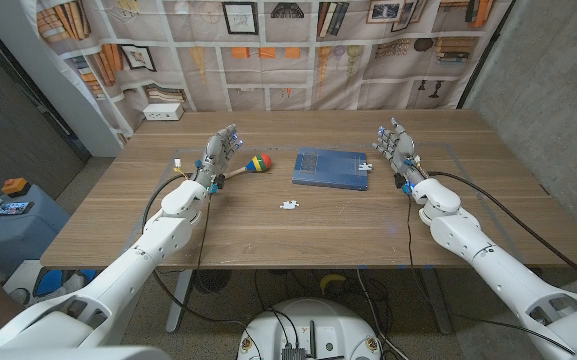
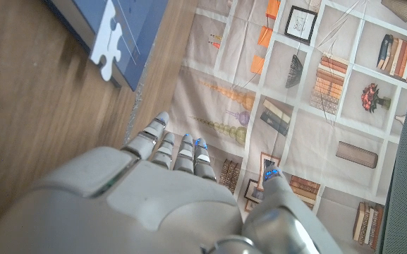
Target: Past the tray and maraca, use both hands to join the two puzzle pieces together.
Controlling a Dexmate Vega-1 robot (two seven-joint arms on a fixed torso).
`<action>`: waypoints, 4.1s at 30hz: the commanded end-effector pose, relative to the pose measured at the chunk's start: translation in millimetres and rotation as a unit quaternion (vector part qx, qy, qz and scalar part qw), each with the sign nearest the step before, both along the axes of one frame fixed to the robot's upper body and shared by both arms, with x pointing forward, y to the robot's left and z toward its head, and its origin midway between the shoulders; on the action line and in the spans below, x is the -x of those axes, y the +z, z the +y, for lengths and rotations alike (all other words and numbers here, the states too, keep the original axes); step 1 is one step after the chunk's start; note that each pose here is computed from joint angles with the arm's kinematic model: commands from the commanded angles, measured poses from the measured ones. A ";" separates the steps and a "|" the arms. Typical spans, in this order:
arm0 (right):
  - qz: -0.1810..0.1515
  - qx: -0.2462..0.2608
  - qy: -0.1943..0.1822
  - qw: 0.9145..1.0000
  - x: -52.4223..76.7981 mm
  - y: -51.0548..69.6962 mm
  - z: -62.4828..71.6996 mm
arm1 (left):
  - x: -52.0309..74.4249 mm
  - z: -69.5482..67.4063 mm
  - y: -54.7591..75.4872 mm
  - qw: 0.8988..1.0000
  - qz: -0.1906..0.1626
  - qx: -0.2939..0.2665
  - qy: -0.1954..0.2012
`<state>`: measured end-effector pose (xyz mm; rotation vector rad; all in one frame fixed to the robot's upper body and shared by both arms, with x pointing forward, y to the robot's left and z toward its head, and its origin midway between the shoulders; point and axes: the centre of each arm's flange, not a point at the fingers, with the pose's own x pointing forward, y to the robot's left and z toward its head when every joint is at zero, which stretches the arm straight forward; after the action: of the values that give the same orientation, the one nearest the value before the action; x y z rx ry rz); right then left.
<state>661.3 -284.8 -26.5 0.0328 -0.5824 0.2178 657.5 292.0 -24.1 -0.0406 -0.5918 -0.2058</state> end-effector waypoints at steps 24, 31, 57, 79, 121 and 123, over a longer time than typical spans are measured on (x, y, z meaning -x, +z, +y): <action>-0.024 0.079 -0.054 0.995 15.0 9.5 -14.4 | 9.2 -3.2 5.8 0.999 -0.001 -0.032 0.024; -0.033 0.109 -0.063 0.992 22.4 14.7 -22.5 | 12.0 -9.3 6.7 0.999 0.003 -0.041 0.033; -0.066 0.304 -0.156 0.938 48.4 31.8 -32.5 | 29.2 -1.3 4.1 1.000 -0.003 -0.002 0.024; -0.059 0.454 -0.210 0.864 60.4 48.6 -26.6 | 40.1 11.1 -8.5 0.999 0.014 0.012 0.049; -0.014 0.655 -0.235 0.717 70.3 92.6 -0.6 | 54.3 14.8 -25.2 0.997 0.024 0.027 0.068; -0.012 0.663 -0.238 0.710 69.1 93.4 1.6 | 54.5 14.8 -26.4 0.997 0.027 0.027 0.069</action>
<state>590.4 -293.8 55.1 -1.4175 -0.3705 0.0880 606.1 305.9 -45.6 -0.0497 -0.5541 -0.0635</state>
